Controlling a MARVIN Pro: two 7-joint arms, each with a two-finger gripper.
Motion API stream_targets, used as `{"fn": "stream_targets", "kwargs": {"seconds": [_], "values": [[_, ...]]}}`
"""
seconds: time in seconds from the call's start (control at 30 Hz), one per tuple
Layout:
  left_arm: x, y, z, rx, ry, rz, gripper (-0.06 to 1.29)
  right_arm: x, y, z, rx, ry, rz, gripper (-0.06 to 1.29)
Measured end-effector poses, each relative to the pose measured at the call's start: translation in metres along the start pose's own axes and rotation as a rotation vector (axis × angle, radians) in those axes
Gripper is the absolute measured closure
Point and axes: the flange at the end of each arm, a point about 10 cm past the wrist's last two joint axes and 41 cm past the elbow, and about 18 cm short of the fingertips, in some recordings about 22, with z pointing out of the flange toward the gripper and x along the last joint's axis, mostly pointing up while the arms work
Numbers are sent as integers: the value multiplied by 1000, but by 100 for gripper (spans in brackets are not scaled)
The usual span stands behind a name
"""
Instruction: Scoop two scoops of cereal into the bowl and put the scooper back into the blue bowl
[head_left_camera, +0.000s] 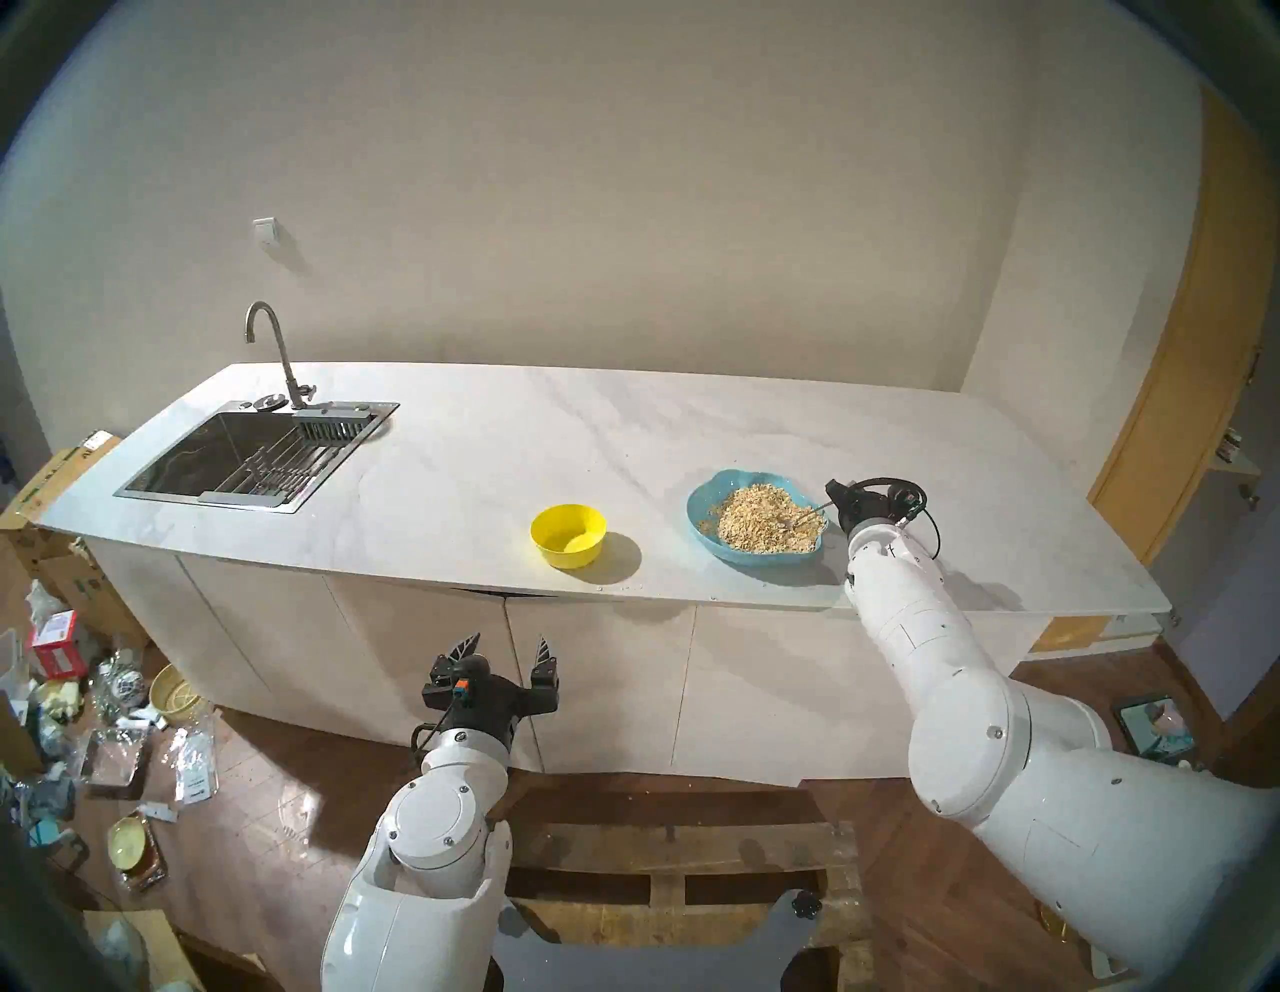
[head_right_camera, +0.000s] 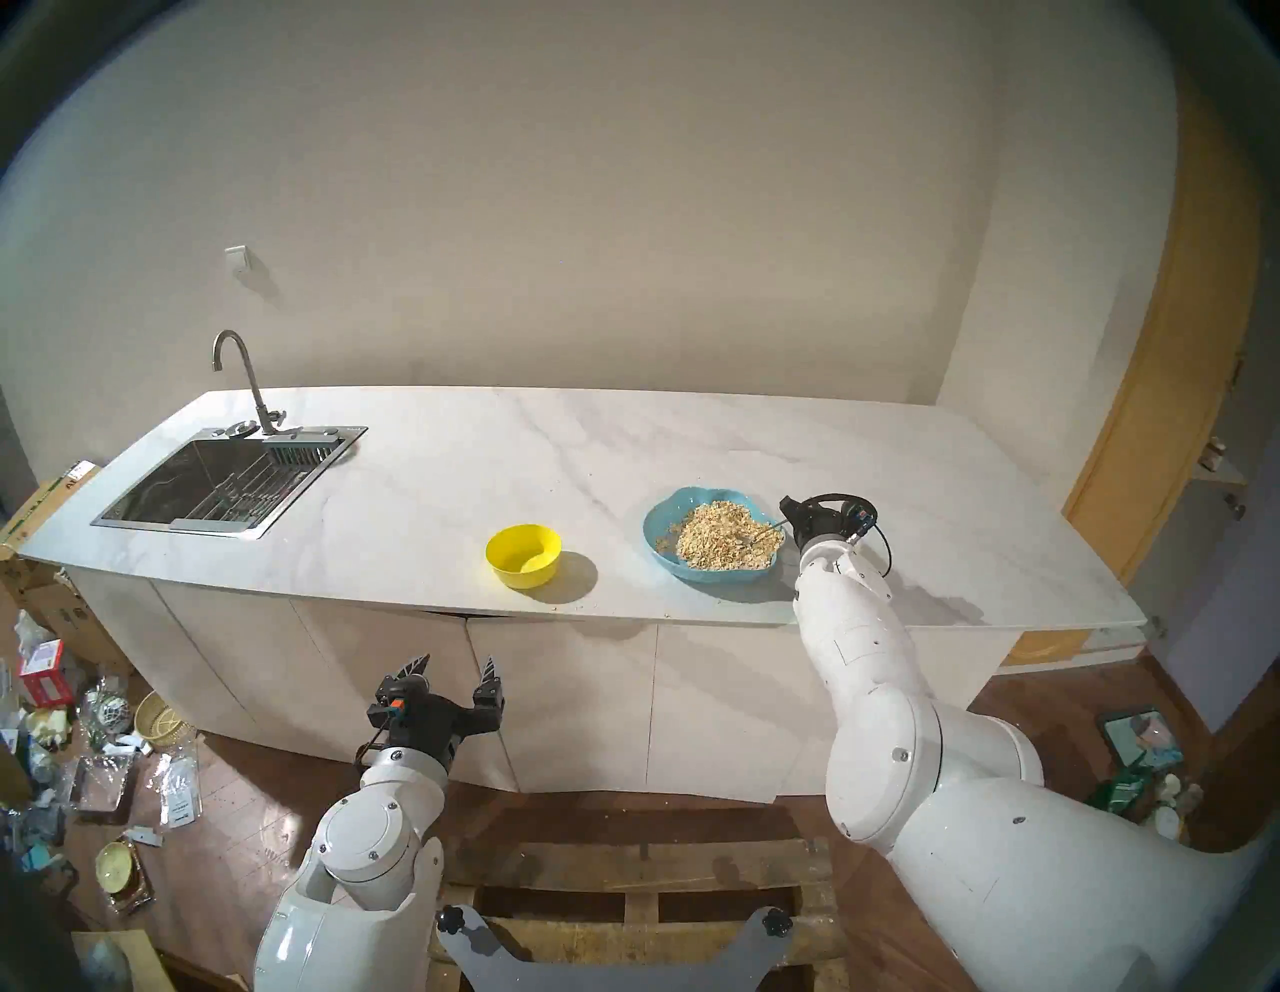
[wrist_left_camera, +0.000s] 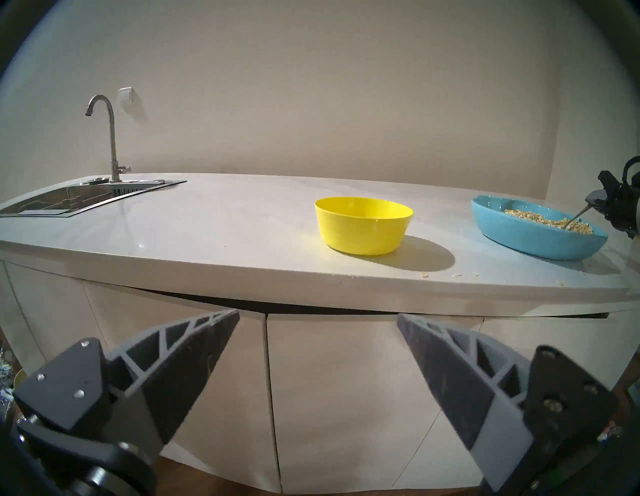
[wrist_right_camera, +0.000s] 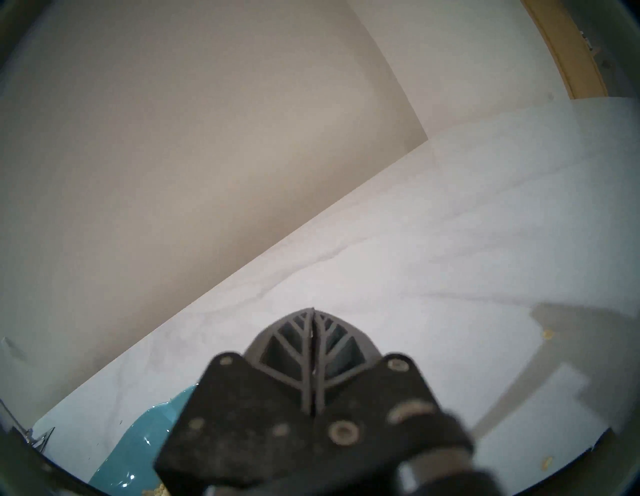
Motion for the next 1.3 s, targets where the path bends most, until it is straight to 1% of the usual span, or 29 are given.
{"fn": "stream_targets", "kwargs": {"seconds": [0.1,0.43,0.5,0.57,0.63,0.73,0.8,0.9,1.1,1.3], "values": [[0,0,0,0,0,0,-1,3,-4,1,8,7,-8,125],[0,0,0,0,0,0,-1,21,-21,3,52,45,-54,125],[0,0,0,0,0,0,-1,25,-24,-3,59,58,-64,125],[0,0,0,0,0,0,-1,24,-25,-5,58,56,-64,125],[0,0,0,0,0,0,-1,22,-31,-10,61,54,-58,125],[0,0,0,0,0,0,-1,16,-48,-16,74,48,-42,125],[0,0,0,0,0,0,-1,9,-61,-18,86,31,-39,125],[0,0,0,0,0,0,-1,-3,-71,-21,90,-5,-42,125],[0,0,0,0,0,0,-1,-15,-75,-27,83,-41,-60,125],[0,0,0,0,0,0,-1,-18,-76,-28,79,-51,-75,125]]}}
